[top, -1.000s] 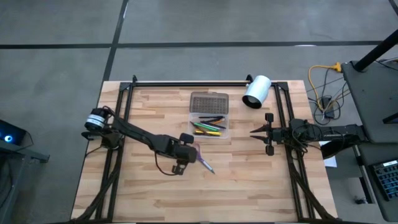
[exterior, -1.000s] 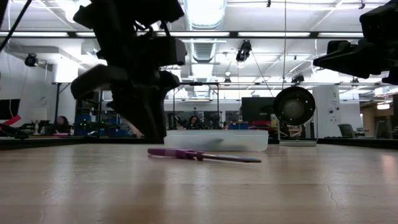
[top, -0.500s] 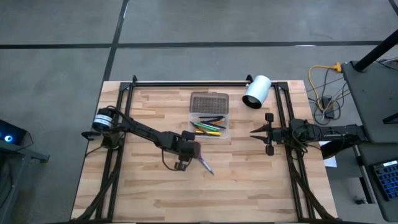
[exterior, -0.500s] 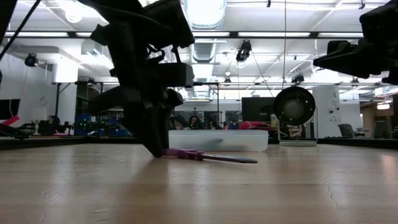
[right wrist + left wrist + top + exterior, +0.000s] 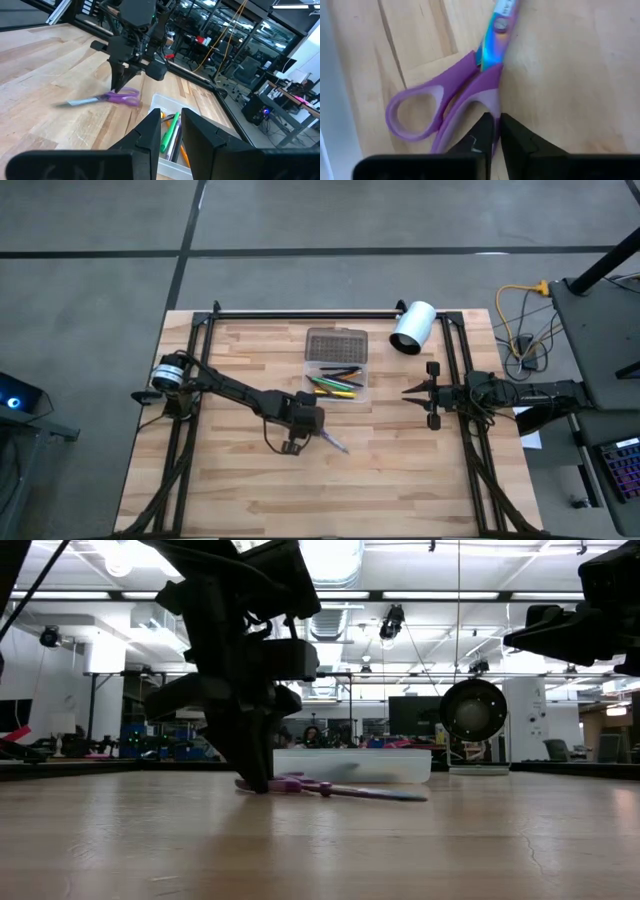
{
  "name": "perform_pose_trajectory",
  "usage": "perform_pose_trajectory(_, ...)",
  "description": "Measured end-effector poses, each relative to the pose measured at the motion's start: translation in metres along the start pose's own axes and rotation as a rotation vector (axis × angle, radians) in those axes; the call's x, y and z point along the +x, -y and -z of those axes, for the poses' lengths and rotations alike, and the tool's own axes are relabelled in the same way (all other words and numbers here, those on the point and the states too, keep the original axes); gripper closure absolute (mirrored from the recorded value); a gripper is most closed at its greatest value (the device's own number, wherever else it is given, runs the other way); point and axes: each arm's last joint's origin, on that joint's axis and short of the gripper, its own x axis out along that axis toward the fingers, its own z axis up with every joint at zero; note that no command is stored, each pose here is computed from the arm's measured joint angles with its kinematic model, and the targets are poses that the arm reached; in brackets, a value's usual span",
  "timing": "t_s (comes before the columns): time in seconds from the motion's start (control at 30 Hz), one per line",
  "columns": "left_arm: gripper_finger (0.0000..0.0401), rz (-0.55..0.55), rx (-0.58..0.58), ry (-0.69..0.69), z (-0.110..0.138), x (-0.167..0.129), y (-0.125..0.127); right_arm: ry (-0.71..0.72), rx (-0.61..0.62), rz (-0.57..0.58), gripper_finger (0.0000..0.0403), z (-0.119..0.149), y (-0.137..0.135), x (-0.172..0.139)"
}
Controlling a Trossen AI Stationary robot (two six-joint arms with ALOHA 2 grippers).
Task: Pick & place school supplies into a supply box
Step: Put the purple scissors into the transparent bin
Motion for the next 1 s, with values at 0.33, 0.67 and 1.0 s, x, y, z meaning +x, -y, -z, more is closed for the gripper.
perform_pose_trajectory(0.33,0.0398,0.011,0.037,0.004,-0.004,-0.003,0.0,0.0,0.0,0.0,0.0335,0.0,0.0,0.0)
perform_pose_trajectory(0.67,0.0399,-0.138,0.039,0.052,-0.022,-0.014,-0.004,0.0,0.0,0.0,0.0335,0.0,0.0,0.0)
perform_pose_trajectory(1.0,0.04,-0.409,0.033,0.073,-0.034,-0.025,-0.005,0.0,0.0,0.0,0.0335,0.0,0.0,0.0)
